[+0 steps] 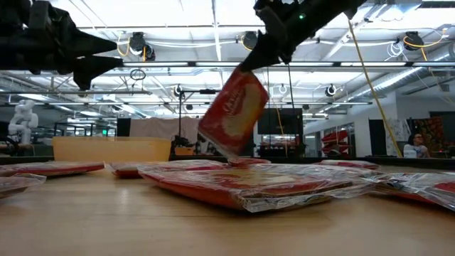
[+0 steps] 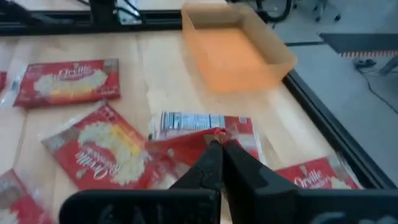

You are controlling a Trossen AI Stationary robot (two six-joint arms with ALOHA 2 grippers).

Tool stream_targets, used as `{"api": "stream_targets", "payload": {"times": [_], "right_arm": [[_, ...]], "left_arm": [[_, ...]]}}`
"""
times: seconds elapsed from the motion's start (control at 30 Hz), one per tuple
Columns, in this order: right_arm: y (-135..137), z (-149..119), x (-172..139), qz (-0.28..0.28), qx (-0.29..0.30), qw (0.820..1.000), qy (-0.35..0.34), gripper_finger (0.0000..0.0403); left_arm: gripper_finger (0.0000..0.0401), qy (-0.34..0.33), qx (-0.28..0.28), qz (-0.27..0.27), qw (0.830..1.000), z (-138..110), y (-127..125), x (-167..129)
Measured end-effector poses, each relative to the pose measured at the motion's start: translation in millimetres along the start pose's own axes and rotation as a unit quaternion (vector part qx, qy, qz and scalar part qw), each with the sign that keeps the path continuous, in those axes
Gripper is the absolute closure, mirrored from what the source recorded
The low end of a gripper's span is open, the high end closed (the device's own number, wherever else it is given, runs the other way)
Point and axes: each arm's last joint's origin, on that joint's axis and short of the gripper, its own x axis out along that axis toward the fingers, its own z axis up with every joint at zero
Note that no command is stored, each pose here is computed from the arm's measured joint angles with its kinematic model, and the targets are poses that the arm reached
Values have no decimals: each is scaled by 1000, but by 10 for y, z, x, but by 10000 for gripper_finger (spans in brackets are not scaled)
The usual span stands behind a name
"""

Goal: Sort popcorn bags into baskets
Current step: Put the red popcorn bag into the orange bin

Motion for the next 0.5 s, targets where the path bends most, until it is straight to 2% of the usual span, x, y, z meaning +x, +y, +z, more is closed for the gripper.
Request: {"api": "stream_targets", "payload": {"times": [0.13,0.3,0.5], "right_arm": [[45,32,121,4,-8,999,-37,403],[83,34,238,5,-22,998,-63,403],[49,129,229,-4,-26,994,-110,403]], "left_arm": [[140,4,-11,-1,1000,-18,-19,90],[137,4,-12,-4,1000,-56,-53,222],[137,12,20,26,999,-59,-81,454]]}}
